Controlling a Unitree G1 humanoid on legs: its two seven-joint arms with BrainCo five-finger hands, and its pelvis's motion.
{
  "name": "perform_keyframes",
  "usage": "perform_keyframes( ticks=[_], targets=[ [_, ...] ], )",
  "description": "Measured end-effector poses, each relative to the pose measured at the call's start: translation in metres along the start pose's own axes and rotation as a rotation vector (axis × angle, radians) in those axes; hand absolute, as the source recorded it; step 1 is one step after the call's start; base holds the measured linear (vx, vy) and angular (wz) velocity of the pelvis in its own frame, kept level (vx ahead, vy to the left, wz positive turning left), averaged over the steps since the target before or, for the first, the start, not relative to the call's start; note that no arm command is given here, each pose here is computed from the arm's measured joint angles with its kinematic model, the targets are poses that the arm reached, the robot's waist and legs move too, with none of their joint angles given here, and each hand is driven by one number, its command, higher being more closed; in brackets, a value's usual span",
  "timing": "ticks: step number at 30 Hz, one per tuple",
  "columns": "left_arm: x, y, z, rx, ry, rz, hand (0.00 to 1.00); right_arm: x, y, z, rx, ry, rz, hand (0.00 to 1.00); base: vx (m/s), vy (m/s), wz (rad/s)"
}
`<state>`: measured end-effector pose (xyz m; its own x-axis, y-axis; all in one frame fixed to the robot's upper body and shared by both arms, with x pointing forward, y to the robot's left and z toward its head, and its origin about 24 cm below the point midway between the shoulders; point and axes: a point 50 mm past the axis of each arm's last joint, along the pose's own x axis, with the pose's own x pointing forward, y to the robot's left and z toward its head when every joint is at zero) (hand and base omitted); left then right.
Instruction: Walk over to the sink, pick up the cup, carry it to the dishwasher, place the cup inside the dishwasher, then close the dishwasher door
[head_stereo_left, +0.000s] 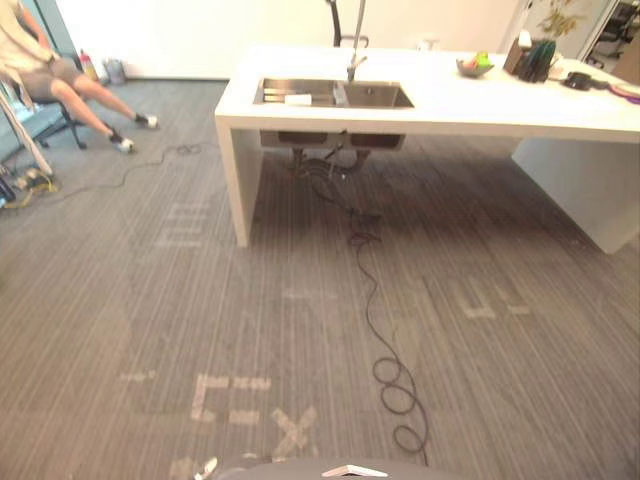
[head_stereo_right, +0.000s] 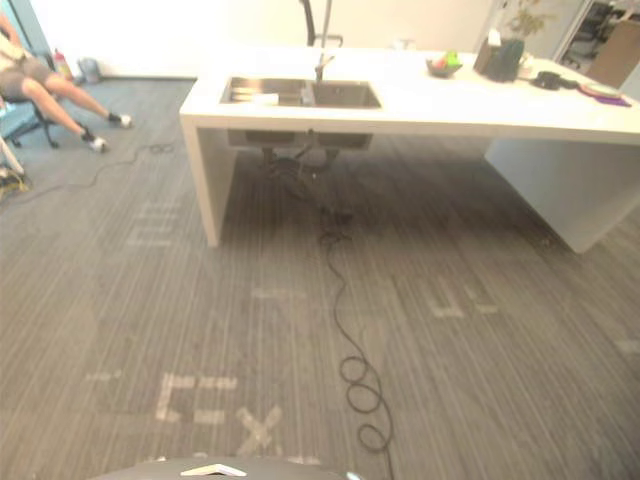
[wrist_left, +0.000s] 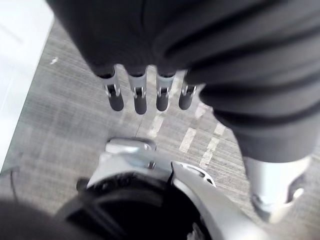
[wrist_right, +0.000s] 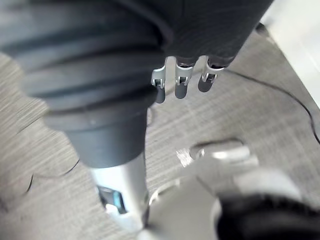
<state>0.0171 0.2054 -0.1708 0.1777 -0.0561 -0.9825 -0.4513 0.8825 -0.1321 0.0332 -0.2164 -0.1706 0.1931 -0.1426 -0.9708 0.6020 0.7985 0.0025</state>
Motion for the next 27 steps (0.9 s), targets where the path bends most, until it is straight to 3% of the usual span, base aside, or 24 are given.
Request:
perform_keyframes(
  ticks=[10, 13, 16, 21, 27],
  targets=[
    [0.003, -0.011, -0.008, -0.067, 0.058, -0.105, 0.00, 0.001, -0.006, -0.007, 0.320, 0.056, 0.007, 0.00, 0.12, -0.027, 0.16],
    [0.004, -0.014, -0.002, -0.082, 0.041, -0.113, 0.00, 0.002, -0.004, 0.002, 0.197, 0.028, 0.004, 0.00, 0.06, -0.046, 0.11],
    [0.005, -0.018, 0.011, -0.015, 0.016, -0.132, 0.00, 0.004, 0.006, 0.021, 0.050, -0.013, 0.031, 0.00, -0.03, -0.031, 0.04],
    [0.004, -0.019, 0.026, -0.021, -0.071, -0.125, 0.00, 0.005, 0.044, 0.041, 0.144, -0.071, 0.133, 0.00, -0.04, 0.007, 0.13],
    [0.004, -0.011, 0.025, 0.068, -0.065, 0.005, 0.00, 0.004, 0.052, 0.042, 0.180, -0.080, 0.171, 0.00, -0.02, 0.023, 0.07]
  ],
)
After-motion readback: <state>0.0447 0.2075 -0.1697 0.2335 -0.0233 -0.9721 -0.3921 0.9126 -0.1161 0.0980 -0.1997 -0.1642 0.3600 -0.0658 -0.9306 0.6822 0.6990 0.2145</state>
